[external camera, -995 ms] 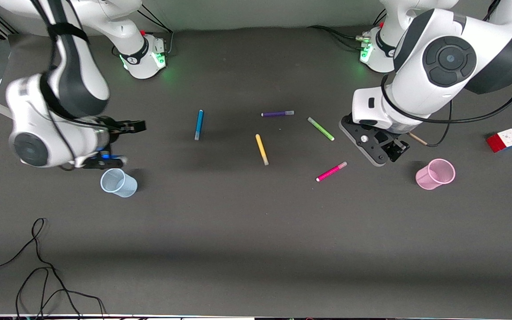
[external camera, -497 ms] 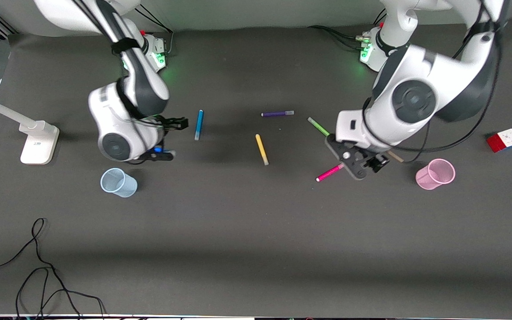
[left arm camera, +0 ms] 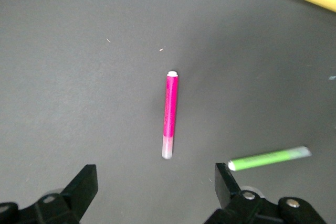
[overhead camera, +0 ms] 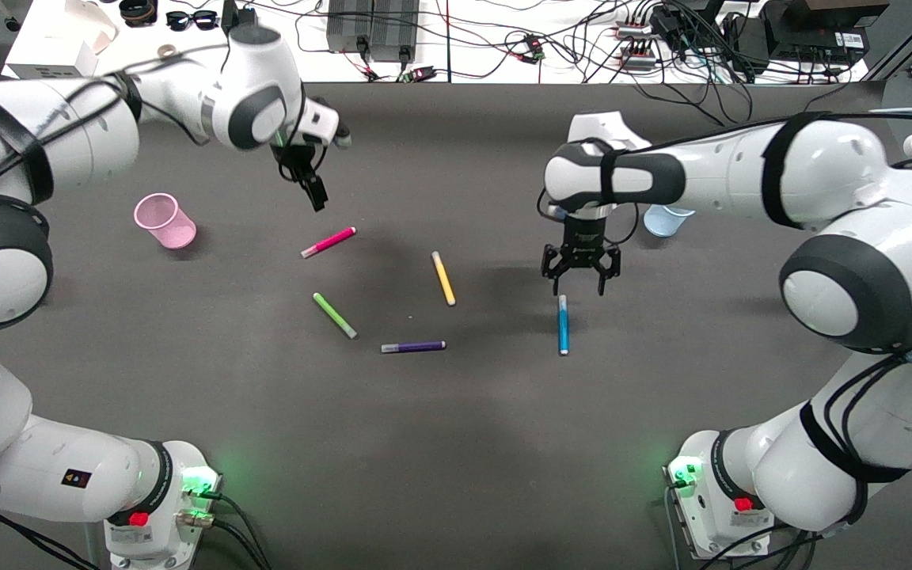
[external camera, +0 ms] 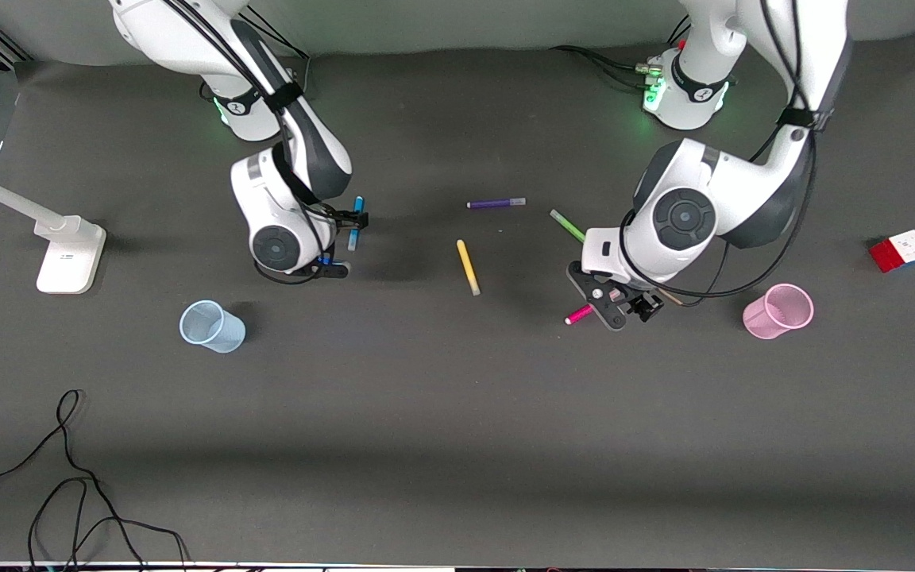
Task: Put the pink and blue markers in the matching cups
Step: 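Lower the right gripper to the blue marker while the left gripper reaches the pink marker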
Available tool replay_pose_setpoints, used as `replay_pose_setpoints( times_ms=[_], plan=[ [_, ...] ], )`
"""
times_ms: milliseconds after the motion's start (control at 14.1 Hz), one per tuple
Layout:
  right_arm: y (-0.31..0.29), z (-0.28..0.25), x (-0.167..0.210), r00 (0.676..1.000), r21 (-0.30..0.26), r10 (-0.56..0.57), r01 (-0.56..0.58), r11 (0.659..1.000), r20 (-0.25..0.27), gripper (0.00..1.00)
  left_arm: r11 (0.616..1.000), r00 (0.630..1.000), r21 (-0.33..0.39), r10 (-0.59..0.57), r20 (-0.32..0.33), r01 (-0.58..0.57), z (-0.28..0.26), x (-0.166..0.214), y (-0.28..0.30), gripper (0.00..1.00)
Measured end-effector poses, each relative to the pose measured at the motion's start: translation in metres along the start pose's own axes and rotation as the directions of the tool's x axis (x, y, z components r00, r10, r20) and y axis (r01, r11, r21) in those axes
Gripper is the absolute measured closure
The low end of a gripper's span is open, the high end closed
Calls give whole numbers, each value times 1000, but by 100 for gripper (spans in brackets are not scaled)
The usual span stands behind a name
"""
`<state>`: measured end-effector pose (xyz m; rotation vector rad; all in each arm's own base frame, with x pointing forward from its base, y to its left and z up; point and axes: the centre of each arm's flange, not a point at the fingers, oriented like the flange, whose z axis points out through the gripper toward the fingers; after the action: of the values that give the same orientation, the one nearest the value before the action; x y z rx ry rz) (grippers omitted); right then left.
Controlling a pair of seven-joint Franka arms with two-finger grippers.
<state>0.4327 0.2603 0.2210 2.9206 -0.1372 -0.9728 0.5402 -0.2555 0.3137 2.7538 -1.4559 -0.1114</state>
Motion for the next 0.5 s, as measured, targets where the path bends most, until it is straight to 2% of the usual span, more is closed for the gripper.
replay_pose_setpoints(
  times_ms=[213,284,426,497],
  plan=[
    [-7,34,5,1000,0,11,-11,1000,-8,7,1000,999,19,7,-38,-6,48,-16,10,0],
    [-10,46,3,1000,2,13,-13,1000,-16,13,1000,999,19,7,-47,-6,62,-19,11,0],
    [-16,66,-3,1000,-10,6,-6,1000,-27,17,1000,998,20,14,-59,-13,91,-20,11,0],
    [-18,74,-5,1000,-19,6,-7,1000,-26,23,1000,998,19,20,-55,-19,104,-20,11,0]
  ],
)
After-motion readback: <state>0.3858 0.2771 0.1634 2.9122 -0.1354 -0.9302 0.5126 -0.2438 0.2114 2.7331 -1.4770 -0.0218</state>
